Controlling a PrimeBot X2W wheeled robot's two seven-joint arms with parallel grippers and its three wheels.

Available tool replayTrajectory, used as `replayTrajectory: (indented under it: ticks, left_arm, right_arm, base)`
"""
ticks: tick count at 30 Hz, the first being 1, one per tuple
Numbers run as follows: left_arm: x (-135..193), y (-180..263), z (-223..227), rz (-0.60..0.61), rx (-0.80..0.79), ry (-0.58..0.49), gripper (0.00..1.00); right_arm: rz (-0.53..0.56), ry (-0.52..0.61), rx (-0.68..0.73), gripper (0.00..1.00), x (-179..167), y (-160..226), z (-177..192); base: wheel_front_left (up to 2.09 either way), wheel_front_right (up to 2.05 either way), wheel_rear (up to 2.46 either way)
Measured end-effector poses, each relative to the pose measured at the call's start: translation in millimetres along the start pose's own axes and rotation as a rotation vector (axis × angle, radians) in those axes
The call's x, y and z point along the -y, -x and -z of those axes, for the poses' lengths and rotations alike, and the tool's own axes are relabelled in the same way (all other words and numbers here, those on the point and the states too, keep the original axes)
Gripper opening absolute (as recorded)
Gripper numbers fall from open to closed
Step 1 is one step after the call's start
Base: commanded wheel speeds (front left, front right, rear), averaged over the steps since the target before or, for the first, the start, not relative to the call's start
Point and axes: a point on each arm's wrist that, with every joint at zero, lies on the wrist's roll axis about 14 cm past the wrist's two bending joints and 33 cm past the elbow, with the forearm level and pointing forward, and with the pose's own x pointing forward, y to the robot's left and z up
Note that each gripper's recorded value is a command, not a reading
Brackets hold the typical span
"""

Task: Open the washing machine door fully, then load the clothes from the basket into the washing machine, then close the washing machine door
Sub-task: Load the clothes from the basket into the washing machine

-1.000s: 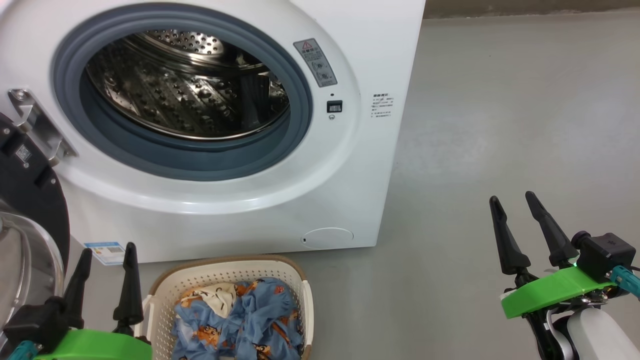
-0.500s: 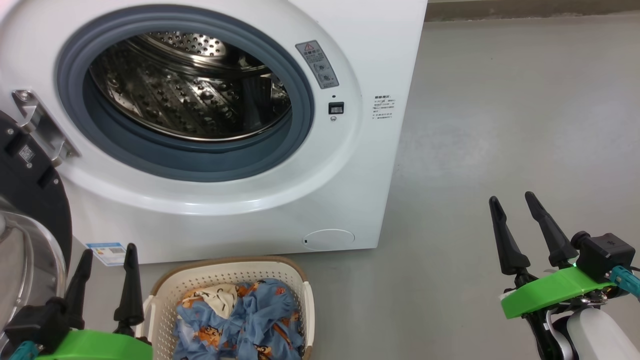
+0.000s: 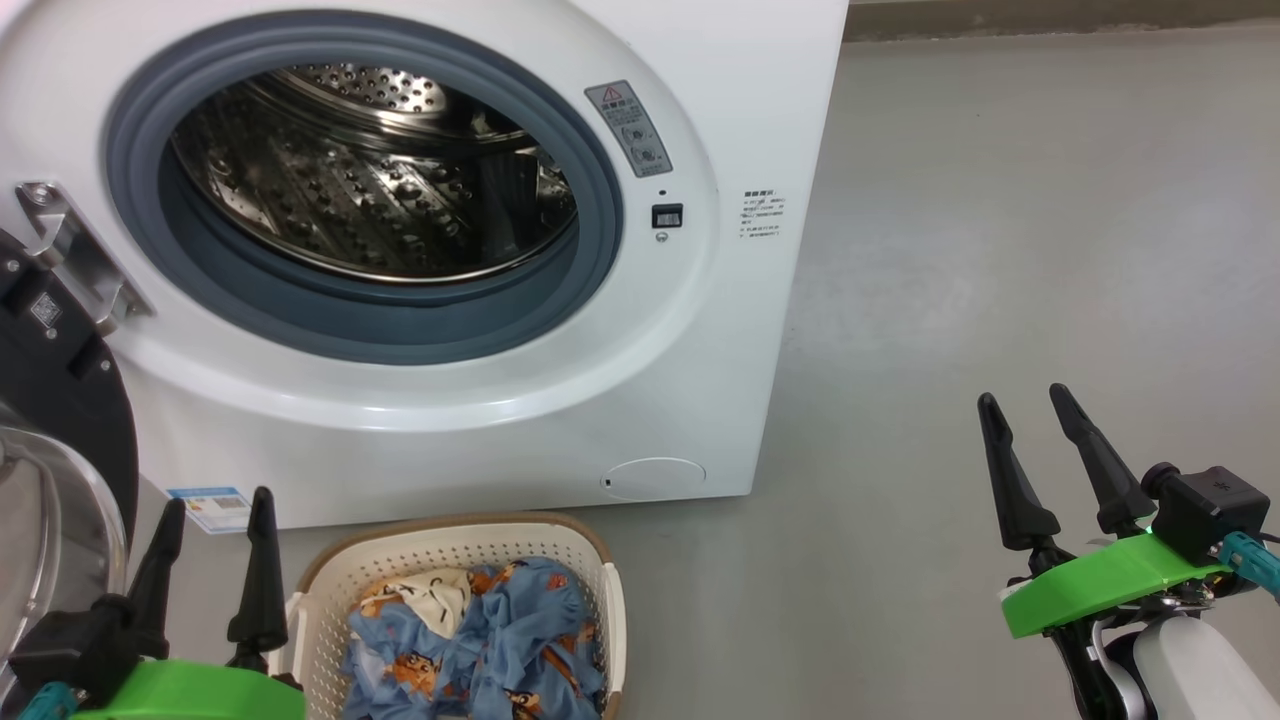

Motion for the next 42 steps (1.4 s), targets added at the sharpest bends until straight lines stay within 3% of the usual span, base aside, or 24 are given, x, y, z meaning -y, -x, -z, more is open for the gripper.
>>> replayTrajectory:
  ticks: [42]
  left_arm:
    - [8,-13,34,0.033,-0.097,0.019,1.0]
  right_arm:
    - [0.027,-0.004,-0.066,1.0,10,-3,25]
  base:
    - [0.0,0.0,0.0]
